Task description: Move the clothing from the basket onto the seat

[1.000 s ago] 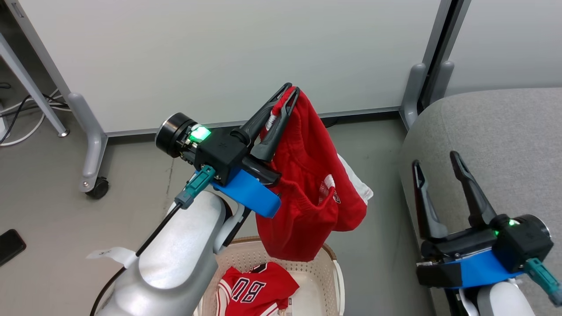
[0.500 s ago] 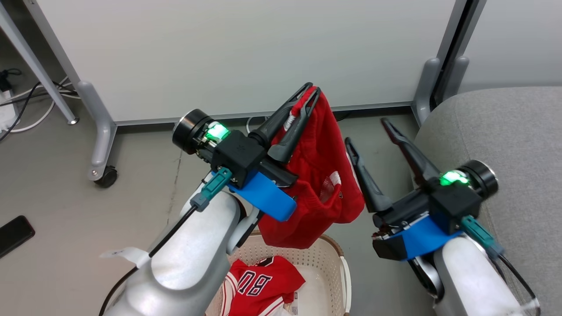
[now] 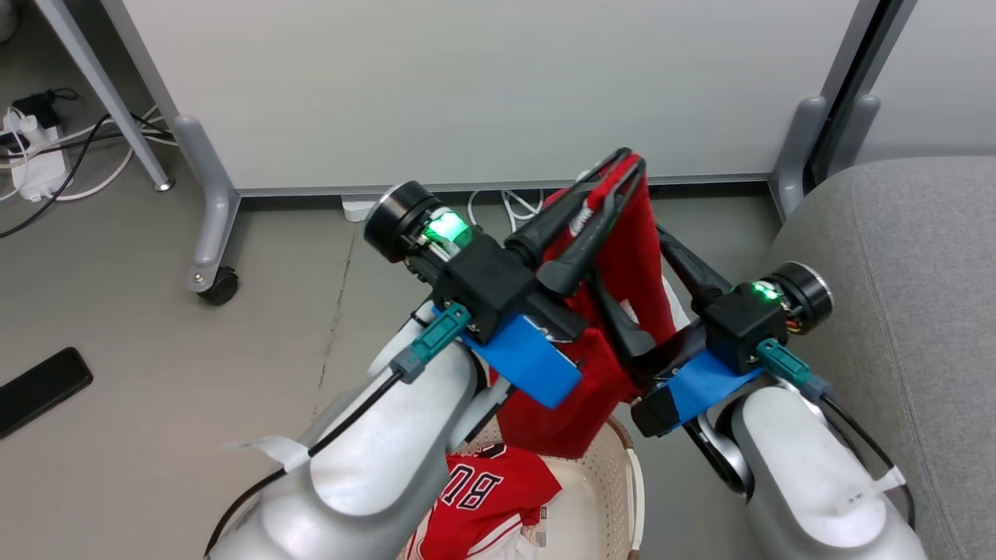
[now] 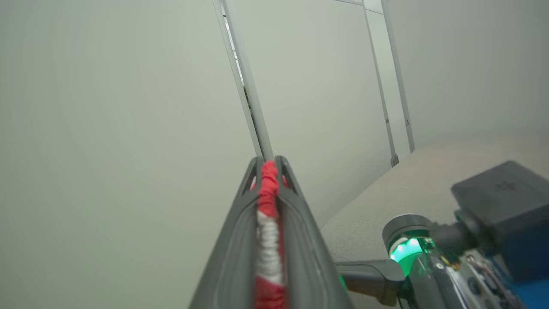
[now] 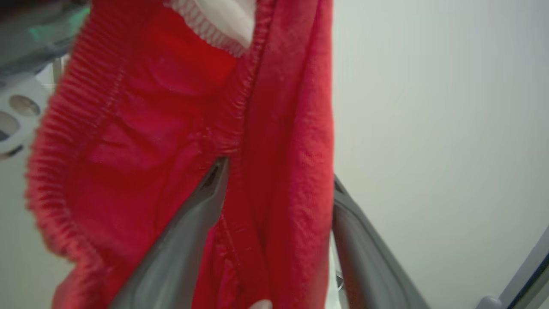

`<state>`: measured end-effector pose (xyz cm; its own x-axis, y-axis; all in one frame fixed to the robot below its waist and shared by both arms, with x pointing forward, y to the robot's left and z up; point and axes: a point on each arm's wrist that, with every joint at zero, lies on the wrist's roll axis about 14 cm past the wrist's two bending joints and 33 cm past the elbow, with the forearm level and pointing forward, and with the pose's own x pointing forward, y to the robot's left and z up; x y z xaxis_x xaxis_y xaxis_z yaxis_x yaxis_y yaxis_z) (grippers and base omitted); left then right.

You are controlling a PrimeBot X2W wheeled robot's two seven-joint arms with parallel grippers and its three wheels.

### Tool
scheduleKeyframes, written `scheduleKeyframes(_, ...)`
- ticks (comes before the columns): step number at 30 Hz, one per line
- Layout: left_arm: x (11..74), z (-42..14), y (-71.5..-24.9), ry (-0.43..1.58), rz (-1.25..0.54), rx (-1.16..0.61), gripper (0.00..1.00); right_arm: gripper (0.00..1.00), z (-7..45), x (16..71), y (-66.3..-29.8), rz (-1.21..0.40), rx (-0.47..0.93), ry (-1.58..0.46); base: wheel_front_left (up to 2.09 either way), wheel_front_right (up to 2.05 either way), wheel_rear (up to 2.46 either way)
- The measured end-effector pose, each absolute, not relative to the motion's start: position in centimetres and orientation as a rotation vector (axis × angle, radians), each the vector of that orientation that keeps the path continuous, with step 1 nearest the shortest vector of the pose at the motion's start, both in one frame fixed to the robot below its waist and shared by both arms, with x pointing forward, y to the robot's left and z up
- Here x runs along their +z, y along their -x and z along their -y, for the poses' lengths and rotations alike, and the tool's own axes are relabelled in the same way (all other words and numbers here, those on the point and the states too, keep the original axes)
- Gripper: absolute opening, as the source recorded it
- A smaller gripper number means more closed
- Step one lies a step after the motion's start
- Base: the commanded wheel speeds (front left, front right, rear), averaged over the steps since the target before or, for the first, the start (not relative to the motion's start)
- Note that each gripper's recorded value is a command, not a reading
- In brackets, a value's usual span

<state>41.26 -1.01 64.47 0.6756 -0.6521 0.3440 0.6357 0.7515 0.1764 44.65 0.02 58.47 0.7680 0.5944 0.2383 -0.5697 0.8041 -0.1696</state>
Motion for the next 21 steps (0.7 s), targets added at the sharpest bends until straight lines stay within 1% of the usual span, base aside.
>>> scheduleKeyframes(8,64.4,2.3,-40.5,-0.040,0.406,-0.769,0.00,1.00,-1.7,57.6,-45.2,0.248,0.705,0.095,0.00,0.00,0.00)
scheduleKeyframes(9,64.4,2.3,-40.5,-0.041,0.407,-0.770,0.00,0.62,-1.8,57.6,-45.2,0.245,0.707,0.092,0.00,0.00,0.00)
scheduleKeyframes(10,64.4,2.3,-40.5,-0.041,0.407,-0.771,0.00,0.00,-1.8,57.6,-45.3,0.244,0.709,0.090,0.00,0.00,0.00)
scheduleKeyframes(21,64.6,2.2,-40.6,-0.039,0.411,-0.766,0.00,0.00,-1.7,57.6,-45.5,0.238,0.707,0.079,0.00,0.00,0.00)
